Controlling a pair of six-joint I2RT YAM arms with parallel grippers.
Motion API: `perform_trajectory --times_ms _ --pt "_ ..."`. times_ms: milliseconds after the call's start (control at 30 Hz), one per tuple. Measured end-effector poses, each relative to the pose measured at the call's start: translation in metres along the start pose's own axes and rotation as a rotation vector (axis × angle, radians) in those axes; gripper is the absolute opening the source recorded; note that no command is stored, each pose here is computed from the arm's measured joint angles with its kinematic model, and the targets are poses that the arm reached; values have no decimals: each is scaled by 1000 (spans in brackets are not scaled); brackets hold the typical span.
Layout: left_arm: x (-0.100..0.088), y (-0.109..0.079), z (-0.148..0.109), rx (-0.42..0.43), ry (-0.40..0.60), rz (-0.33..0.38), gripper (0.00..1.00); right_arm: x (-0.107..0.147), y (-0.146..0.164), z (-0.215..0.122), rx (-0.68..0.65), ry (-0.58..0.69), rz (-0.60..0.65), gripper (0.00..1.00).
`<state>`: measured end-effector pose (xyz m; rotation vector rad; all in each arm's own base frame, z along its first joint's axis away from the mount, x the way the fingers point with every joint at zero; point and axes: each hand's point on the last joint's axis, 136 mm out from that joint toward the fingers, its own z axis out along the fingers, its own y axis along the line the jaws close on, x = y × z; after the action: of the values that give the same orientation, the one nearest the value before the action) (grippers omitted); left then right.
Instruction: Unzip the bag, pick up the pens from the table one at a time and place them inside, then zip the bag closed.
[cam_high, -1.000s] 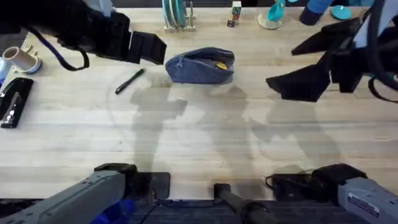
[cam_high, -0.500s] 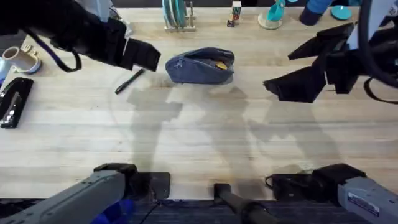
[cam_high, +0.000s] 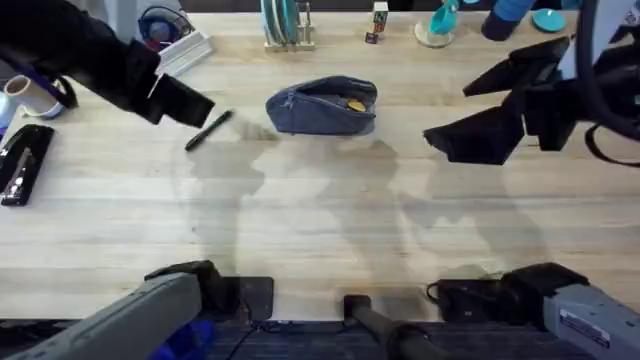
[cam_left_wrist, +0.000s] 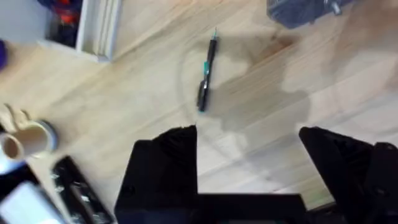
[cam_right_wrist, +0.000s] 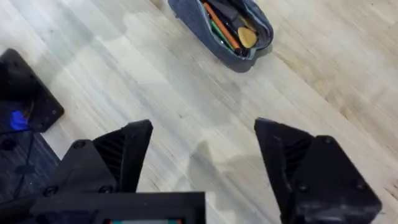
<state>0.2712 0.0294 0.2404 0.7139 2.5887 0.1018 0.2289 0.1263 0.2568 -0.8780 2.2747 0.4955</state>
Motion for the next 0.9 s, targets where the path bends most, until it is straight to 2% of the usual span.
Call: perform_trajectory --times_ms 133,400,600,900 --pt "6 8 2 -8 18 76 993 0 0 0 0 1 0 996" --pt "6 36 41 10 71 91 993 1 0 0 -1 2 1 997" --pt "12 39 76 87 137 124 994 1 0 0 -1 3 1 997" --pt "18 42 136 192 200 134 993 1 0 0 -1 3 1 996"
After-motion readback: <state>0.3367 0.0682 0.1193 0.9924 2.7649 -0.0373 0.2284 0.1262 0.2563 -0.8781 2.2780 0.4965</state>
